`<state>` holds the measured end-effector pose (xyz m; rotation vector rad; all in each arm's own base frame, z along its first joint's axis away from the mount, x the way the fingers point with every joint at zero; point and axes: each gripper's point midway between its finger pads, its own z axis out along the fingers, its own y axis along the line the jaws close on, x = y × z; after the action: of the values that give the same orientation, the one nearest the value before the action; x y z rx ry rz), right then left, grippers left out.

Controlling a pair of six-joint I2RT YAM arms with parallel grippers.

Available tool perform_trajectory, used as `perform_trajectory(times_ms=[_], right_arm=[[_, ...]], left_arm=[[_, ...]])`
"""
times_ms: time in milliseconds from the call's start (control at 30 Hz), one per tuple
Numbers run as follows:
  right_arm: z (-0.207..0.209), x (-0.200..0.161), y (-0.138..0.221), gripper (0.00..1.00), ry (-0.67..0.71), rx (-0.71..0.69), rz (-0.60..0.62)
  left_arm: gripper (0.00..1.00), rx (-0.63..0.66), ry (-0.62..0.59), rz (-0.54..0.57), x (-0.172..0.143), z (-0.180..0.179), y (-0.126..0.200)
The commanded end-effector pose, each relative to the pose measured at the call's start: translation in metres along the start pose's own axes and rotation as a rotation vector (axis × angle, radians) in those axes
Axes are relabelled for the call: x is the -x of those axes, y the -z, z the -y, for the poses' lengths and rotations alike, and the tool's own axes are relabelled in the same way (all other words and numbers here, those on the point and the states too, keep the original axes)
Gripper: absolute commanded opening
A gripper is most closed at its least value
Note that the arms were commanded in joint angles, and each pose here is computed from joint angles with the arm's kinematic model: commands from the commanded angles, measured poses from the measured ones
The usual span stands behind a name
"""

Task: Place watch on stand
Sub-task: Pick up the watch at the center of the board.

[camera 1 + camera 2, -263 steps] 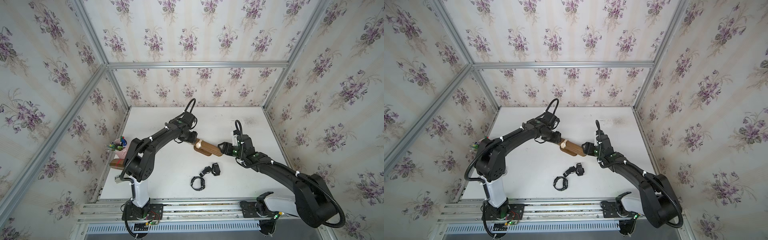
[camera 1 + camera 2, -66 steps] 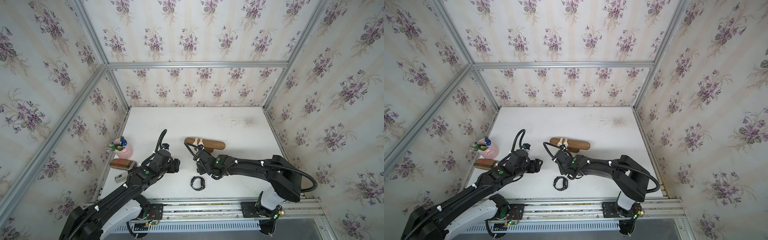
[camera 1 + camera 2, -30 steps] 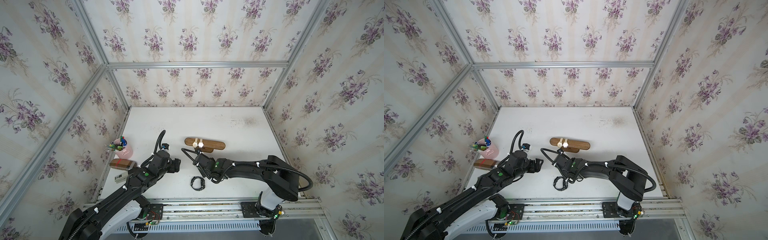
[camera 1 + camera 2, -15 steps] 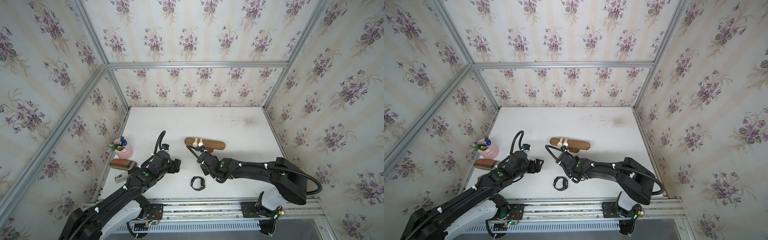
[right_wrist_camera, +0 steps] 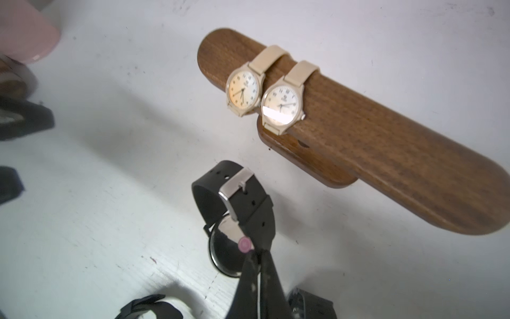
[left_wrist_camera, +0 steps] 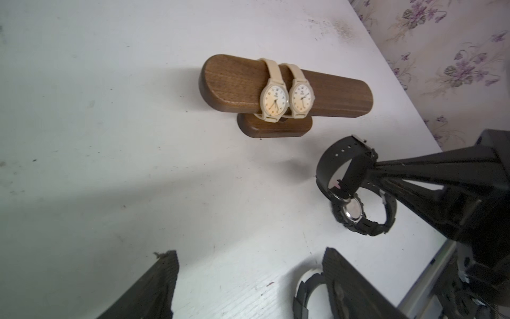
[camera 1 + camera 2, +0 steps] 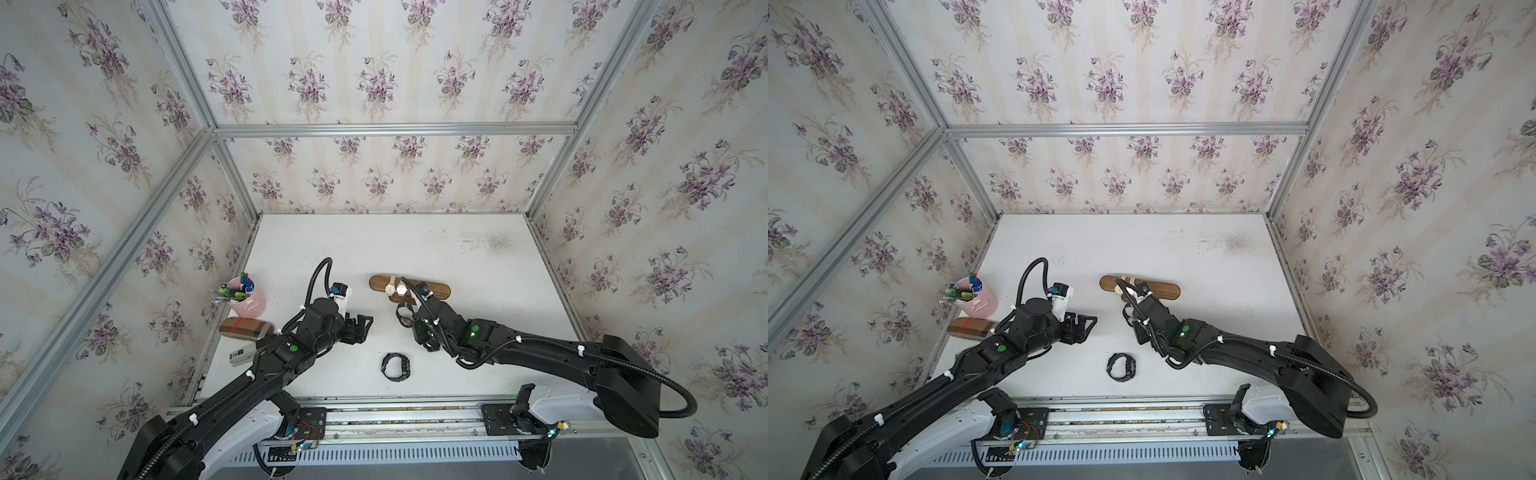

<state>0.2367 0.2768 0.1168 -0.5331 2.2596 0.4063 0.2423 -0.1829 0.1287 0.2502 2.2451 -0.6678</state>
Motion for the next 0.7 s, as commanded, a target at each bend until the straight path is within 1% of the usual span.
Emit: perform_trajectory(times_ms=[0,133,233,367,567,667], right_arm=[[-0.014,0.023,0.013,0.00,-0.038,0.111,0.076],[-0.016,0.040,0.028,0.00,-0.103,0.203,0.119],[-0.021,0.050,0.040,0.00,-0.123,0.267,0.163],[-0.029,0.059,0.052,0.00,-0.121,0.330,0.207],[-0.040,0.064,0.065,0.00,-0.109,0.410,0.242],[-0.042,0.064,0.068,0.00,-0.106,0.430,0.250]], left_arm=[[0.83,-0.160,-0.056,0.058,0.019,0.032,0.005],[0.83,-0.247,-0.081,0.101,0.030,0.050,0.012],[0.83,-0.312,-0.088,0.134,0.039,0.062,0.015],[0.83,-0.395,-0.078,0.162,0.051,0.079,0.016],[0.84,-0.474,-0.086,0.179,0.065,0.101,0.009],[0.83,-0.502,-0.104,0.169,0.067,0.115,0.005]])
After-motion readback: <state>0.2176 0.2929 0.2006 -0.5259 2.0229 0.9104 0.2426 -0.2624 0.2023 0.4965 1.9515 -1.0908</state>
